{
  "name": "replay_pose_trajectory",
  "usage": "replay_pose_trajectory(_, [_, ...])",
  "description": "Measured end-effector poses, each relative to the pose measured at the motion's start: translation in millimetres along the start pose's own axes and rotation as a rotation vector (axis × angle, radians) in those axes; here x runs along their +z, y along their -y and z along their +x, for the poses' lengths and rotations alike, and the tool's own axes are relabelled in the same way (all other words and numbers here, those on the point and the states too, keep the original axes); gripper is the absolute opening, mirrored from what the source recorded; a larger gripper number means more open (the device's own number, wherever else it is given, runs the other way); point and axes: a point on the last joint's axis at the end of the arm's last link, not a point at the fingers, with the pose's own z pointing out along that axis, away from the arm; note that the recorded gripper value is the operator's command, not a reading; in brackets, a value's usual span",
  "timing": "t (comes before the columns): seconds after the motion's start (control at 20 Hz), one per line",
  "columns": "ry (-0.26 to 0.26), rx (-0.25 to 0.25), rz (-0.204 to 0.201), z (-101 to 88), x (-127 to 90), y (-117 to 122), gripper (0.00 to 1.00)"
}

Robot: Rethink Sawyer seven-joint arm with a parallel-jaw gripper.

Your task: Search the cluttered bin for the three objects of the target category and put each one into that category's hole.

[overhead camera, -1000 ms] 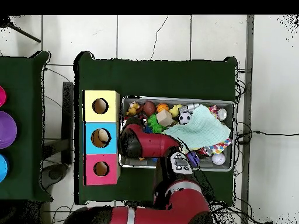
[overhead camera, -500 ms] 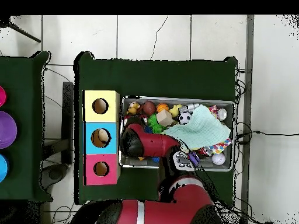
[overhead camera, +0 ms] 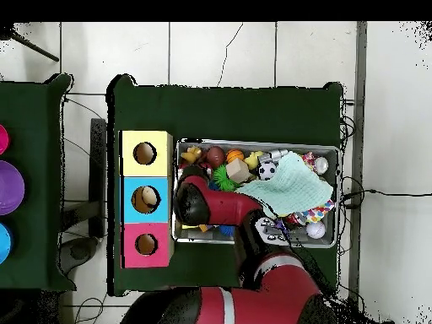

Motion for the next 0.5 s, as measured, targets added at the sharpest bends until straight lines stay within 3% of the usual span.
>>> replay_pose_trajectory(0.5, [0.021,0.046,-0.044,-13.7,-14.7,-1.7,1.0])
